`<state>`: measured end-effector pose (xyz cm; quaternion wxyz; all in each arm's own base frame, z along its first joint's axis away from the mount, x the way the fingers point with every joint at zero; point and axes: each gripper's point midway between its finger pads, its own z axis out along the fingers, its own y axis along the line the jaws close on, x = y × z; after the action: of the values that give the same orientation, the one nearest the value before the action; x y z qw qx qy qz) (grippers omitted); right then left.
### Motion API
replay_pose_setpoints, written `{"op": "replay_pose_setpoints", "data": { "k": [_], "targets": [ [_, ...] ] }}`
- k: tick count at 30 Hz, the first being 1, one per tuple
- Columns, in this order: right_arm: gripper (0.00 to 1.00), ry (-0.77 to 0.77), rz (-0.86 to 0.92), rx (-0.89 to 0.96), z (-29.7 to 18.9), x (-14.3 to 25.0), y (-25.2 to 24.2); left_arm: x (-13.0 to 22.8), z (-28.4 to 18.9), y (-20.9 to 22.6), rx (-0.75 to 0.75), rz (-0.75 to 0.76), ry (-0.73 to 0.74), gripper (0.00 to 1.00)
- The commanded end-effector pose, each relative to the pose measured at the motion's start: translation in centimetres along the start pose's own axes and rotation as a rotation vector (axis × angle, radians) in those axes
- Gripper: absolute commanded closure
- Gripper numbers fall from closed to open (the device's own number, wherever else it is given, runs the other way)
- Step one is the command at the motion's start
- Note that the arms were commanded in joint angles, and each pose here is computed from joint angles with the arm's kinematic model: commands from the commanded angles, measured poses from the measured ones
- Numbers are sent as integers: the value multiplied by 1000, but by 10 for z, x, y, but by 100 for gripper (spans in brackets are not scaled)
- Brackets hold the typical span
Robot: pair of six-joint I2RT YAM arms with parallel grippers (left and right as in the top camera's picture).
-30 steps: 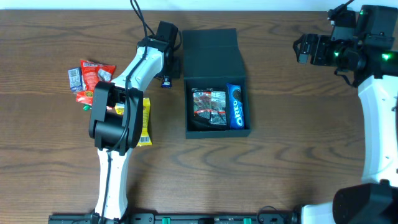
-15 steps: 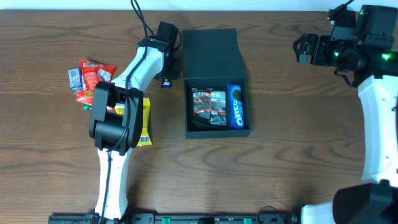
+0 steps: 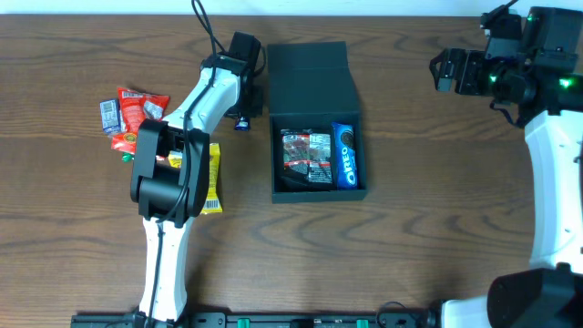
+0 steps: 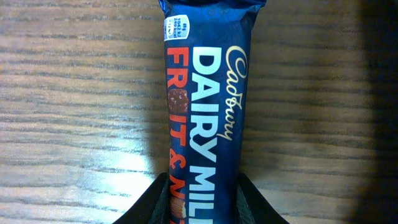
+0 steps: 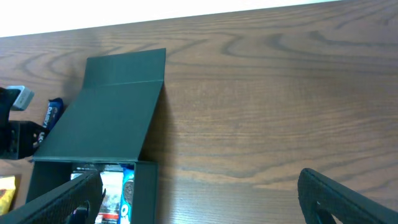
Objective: Pack container
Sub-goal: 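Lower the Dairy Milk bar into the box between bag and Oreo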
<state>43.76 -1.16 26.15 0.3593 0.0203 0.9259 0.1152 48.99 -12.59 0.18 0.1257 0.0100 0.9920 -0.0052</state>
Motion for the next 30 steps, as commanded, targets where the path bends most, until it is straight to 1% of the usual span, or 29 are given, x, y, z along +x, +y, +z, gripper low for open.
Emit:
{"op": "replay_pose_setpoints", "data": {
  "k": [1,5,9,14,18,23,26,30],
  "targets": [
    [1,-4,6,1,0,0,-1,-3,-5,1,-2,-7,3,81],
    [1,-7,5,1,0,-1,-1,-16,-30,0,2,-8,-26,82],
    [1,-10,5,1,0,-2,-1,-35,-69,-2,14,-12,-95,83],
    [1,-12,7,3,-1,-2,-2,-39,-116,-7,35,-16,-144,83],
    [1,-27,38,14,-3,-6,-9,-28,-148,-27,56,27,-160,84],
    [1,-55,69,42,-7,-11,-27,-8,-173,-69,99,34,-166,85],
    [1,-76,95,74,-13,-15,-46,13,-174,-109,130,15,-137,86],
    [1,-104,117,102,-19,-20,-64,36,-164,-147,145,11,-97,86]
  ]
}}
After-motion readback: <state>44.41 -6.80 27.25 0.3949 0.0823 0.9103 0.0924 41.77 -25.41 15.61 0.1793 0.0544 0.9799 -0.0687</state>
